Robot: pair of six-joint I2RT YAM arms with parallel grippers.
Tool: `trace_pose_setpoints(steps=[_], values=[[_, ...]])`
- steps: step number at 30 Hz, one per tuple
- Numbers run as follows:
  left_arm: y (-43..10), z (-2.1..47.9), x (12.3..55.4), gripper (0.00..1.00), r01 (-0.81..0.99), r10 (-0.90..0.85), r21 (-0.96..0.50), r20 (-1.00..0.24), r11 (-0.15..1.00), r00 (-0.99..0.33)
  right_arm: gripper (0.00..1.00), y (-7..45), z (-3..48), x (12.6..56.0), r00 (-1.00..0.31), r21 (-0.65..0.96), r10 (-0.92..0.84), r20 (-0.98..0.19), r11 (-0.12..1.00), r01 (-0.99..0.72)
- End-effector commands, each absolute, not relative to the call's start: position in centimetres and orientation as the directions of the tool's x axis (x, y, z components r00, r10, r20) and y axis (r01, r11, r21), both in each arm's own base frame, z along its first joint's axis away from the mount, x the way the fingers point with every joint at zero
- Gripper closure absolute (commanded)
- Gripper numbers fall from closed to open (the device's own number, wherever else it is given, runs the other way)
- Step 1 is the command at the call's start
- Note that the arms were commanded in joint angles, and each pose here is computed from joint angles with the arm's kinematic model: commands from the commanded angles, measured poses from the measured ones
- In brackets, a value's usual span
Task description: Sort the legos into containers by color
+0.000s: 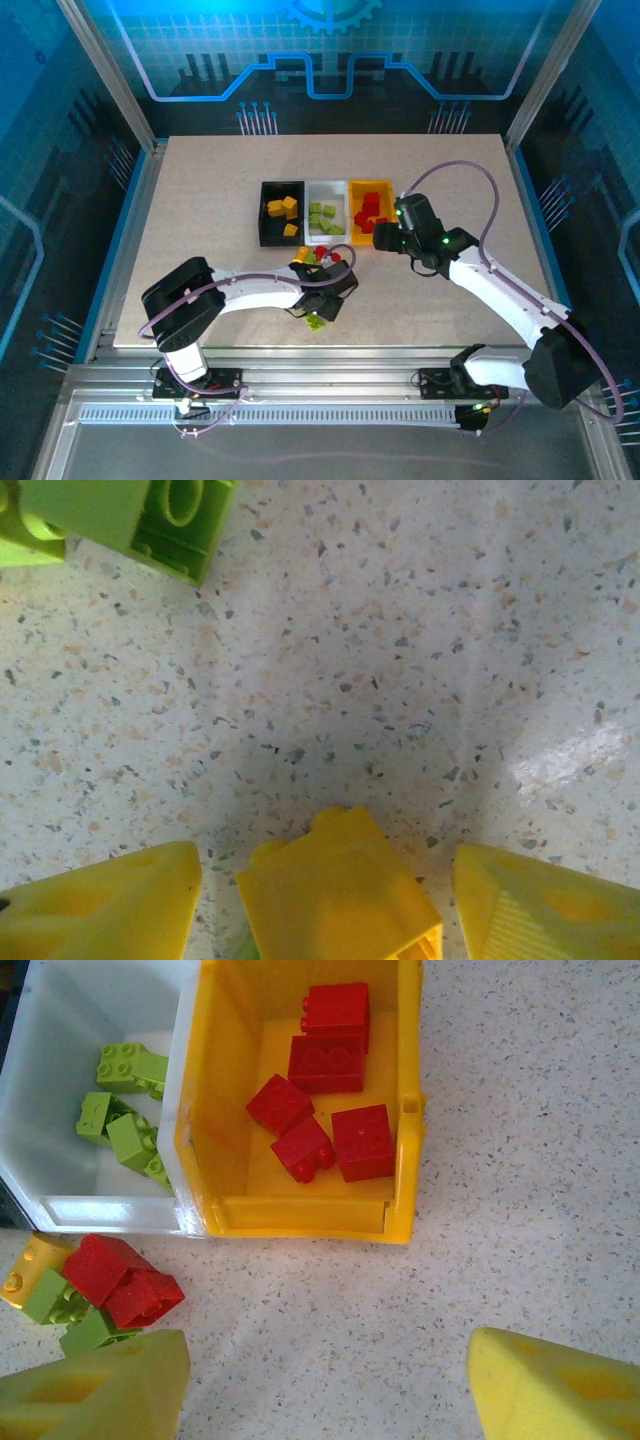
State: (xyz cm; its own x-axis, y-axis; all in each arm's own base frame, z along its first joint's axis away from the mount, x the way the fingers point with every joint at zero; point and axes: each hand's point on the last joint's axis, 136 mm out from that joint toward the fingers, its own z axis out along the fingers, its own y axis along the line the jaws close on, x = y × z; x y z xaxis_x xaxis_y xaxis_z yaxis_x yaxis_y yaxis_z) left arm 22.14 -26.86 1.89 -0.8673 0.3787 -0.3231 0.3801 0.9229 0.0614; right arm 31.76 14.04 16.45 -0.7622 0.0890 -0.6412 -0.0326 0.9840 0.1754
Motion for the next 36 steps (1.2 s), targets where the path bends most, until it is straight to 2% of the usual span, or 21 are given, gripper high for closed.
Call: trace_pose_setpoints(steps=[1,8,13,16,20,24,29,33,36], values=[[-27.0,1.2,21.6,0.41,0.380,0.377,0.052,-0.302,0.924,-0.876,0.25,13.6,17.0,31.9,-0.749,0.196,0.116,-0.653,0.981,-0.018],[-27.2,3.0,22.1,0.60,0.369,0.357,0.034,-0.352,0.929,-0.865,0.25,13.3,17.0,32.0,-0.750,0.191,0.124,-0.650,0.982,-0.004],[-27.1,6.0,23.1,0.66,0.337,0.298,-0.023,-0.414,0.941,-0.860,0.25,13.4,16.9,32.1,-0.753,0.197,0.129,-0.645,0.980,0.000],[-25.3,8.8,25.4,0.68,0.267,0.215,-0.046,-0.472,0.963,-0.855,0.25,13.5,17.0,32.2,-0.752,0.202,0.132,-0.646,0.979,-0.002],[-21.5,13.2,30.6,0.67,0.118,0.040,-0.098,-0.580,0.988,-0.814,0.25,13.5,17.0,32.3,-0.751,0.206,0.136,-0.646,0.978,-0.001],[-18.3,15.4,36.1,0.67,-0.025,-0.112,-0.143,-0.639,0.989,-0.761,0.25,13.6,16.7,32.2,-0.756,0.210,0.137,-0.640,0.978,-0.001],[-15.5,14.7,41.5,0.68,-0.153,-0.213,-0.148,-0.643,0.977,-0.736,0.25,13.8,16.4,31.9,-0.764,0.225,0.142,-0.630,0.974,-0.004],[-14.1,13.4,43.9,0.67,-0.217,-0.246,-0.125,-0.631,0.968,-0.736,0.25,13.8,16.3,31.5,-0.767,0.231,0.140,-0.626,0.973,-0.011],[-13.7,12.7,45.1,0.61,-0.233,-0.253,-0.115,-0.626,0.966,-0.738,0.25,13.8,16.3,31.2,-0.767,0.234,0.138,-0.626,0.972,-0.016]])
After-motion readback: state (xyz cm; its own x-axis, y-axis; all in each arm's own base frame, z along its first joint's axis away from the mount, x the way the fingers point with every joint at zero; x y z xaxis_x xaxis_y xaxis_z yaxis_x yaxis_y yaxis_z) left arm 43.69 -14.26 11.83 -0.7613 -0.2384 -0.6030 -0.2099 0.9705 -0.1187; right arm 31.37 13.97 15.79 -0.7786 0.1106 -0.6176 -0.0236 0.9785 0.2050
